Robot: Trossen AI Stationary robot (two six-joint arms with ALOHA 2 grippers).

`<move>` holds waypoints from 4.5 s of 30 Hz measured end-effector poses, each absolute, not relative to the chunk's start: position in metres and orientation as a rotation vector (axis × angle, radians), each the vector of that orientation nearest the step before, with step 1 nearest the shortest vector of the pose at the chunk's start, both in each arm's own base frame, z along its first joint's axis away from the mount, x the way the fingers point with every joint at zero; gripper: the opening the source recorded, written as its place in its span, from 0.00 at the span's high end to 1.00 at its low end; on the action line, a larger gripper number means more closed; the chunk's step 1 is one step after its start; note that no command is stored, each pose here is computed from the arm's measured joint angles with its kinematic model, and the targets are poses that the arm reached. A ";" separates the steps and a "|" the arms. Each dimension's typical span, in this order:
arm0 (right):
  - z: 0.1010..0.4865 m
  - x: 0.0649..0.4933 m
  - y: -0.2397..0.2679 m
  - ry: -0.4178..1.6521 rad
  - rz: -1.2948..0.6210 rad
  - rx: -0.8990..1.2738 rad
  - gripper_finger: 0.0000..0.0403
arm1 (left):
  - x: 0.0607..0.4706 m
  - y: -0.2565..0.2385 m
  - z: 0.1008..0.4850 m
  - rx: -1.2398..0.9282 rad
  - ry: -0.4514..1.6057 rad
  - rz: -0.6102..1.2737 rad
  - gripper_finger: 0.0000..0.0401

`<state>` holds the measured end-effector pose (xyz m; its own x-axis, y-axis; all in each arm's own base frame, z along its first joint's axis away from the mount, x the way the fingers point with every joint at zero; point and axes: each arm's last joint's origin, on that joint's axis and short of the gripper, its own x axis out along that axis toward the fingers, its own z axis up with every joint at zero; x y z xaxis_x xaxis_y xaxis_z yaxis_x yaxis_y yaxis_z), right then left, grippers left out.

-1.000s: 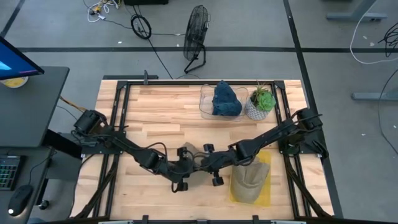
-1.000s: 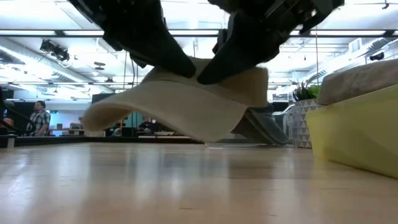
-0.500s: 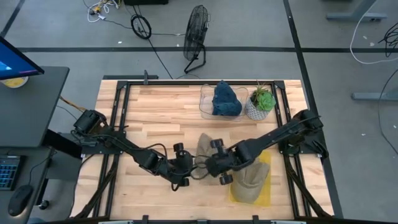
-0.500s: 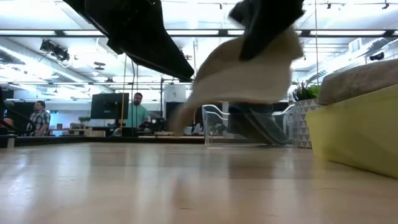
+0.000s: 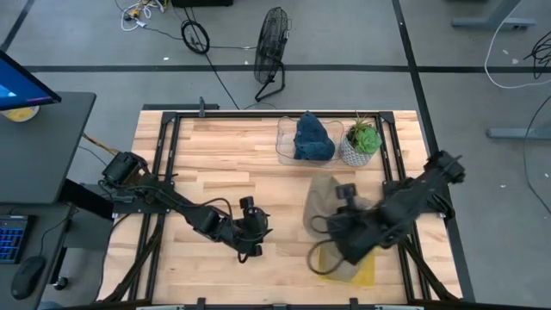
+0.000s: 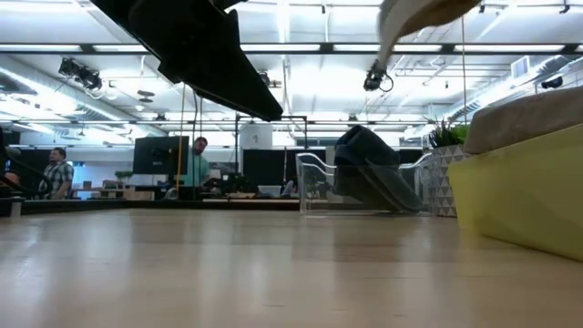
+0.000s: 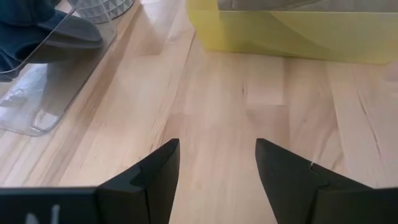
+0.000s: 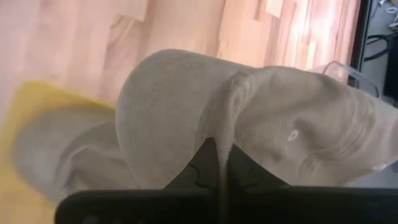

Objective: Pick & Place hat
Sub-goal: Put the brown cap into the yellow bin, then return to Home Position

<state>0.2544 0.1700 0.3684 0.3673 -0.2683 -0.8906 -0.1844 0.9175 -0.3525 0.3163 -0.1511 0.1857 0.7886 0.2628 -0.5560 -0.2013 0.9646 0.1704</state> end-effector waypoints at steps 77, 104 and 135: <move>0.156 0.186 0.163 1.052 0.192 -0.143 0.99 | 0.318 -0.120 0.230 -0.012 0.529 0.369 0.65; 0.296 0.112 0.070 0.460 0.252 -0.253 0.99 | 0.129 -0.039 0.323 0.058 0.522 0.367 0.79; 0.214 0.075 0.022 -0.046 -0.078 -0.037 0.99 | 0.109 0.000 0.181 -0.035 -0.108 0.236 0.79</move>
<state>0.0754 0.0223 0.2144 0.9959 -0.0767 0.0474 0.0784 0.9963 -0.0347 0.1090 -0.0001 0.1806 0.9665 0.2355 0.1023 -0.2317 0.9716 -0.0476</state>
